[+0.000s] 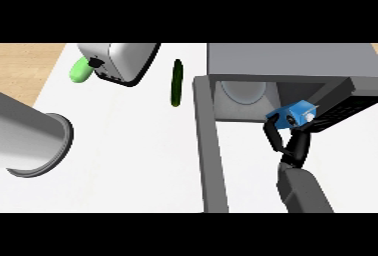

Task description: Pick up the milk, place it into the microwave and close the microwave

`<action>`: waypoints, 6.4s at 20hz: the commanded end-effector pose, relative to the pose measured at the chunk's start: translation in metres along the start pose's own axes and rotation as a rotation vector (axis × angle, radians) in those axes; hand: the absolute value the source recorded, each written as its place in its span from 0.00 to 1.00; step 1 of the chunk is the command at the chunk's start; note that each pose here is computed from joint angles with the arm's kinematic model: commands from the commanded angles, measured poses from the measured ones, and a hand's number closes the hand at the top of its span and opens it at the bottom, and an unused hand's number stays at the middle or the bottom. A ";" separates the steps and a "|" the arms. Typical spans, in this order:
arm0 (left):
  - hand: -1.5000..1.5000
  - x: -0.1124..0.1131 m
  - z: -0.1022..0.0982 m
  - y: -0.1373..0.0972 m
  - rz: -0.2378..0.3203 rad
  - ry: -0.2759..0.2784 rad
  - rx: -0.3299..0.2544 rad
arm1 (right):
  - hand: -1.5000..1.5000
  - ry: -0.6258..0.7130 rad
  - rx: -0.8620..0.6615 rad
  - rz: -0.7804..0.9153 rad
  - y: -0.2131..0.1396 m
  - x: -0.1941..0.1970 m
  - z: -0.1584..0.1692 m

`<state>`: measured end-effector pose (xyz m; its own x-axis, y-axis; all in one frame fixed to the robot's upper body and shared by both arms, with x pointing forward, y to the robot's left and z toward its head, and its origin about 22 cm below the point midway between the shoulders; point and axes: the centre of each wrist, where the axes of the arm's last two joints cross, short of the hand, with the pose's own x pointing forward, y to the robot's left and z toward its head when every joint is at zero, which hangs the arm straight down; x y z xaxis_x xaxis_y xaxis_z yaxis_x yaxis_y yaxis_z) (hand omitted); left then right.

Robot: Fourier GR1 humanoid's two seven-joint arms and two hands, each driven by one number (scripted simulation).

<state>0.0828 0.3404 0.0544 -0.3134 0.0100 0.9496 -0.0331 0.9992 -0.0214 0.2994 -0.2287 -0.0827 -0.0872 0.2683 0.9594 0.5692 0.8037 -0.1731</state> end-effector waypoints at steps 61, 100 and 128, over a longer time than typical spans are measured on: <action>0.00 -0.040 -0.057 0.001 0.030 0.013 -0.107 | 0.00 -0.325 0.018 0.513 0.044 0.031 -0.049; 0.00 -0.048 -0.022 -0.038 0.116 0.046 -0.267 | 0.00 -0.154 0.582 -0.275 0.021 0.014 0.036; 1.00 -0.084 -0.129 -0.198 -0.096 0.064 -0.643 | 0.00 -0.196 0.466 -0.429 -0.156 0.033 0.040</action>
<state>0.2222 0.1763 0.0257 -0.2624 -0.0658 0.9627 0.4883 0.8515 0.1913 0.1800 -0.3061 -0.0507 -0.3814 -0.0797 0.9210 0.0378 0.9941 0.1017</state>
